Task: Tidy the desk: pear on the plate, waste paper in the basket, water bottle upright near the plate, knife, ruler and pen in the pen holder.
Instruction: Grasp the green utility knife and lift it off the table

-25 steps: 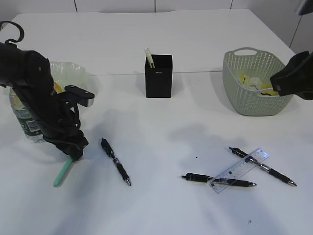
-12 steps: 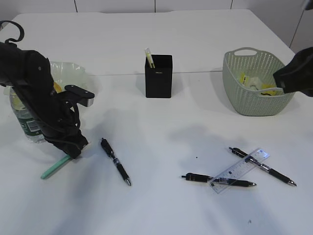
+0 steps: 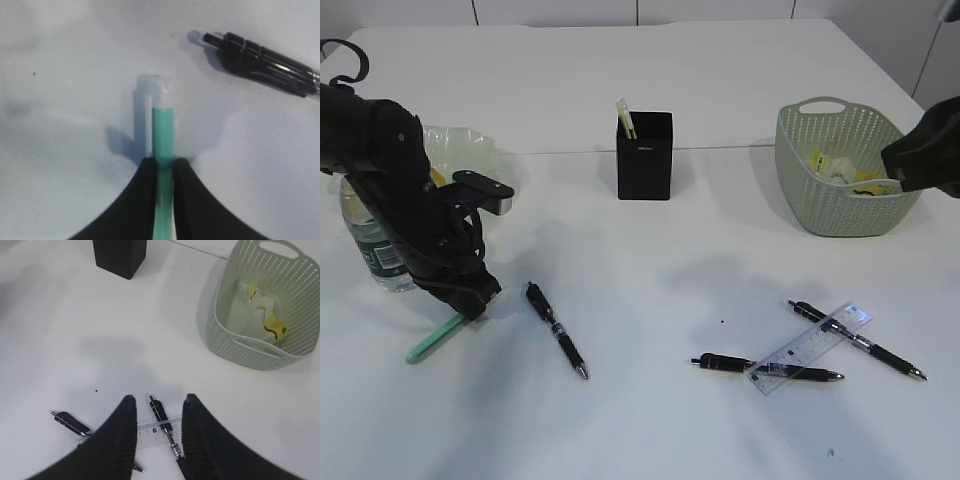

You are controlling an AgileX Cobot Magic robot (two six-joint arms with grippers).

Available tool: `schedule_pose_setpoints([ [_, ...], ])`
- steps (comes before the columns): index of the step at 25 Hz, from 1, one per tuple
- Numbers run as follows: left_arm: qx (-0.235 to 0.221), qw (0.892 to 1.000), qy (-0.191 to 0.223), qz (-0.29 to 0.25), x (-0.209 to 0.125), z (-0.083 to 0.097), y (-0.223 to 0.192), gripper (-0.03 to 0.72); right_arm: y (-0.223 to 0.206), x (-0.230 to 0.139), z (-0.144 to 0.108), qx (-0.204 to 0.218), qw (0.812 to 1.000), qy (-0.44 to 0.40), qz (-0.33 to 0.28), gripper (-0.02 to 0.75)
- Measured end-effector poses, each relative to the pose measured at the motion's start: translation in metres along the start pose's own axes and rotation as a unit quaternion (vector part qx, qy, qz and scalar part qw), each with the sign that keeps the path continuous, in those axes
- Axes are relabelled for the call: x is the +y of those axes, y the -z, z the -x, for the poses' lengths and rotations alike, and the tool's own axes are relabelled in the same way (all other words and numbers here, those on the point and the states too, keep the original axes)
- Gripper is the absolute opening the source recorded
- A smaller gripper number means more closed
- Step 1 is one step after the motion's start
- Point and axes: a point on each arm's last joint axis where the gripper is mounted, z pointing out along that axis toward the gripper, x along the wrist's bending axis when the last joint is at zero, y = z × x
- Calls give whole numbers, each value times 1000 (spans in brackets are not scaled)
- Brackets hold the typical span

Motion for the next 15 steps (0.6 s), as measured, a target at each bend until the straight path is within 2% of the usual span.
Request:
schedule_pose_setpoints([
  [15, 1, 1000, 0, 2, 0, 0, 0, 60, 0, 0, 0, -1, 1000, 1, -1, 262],
])
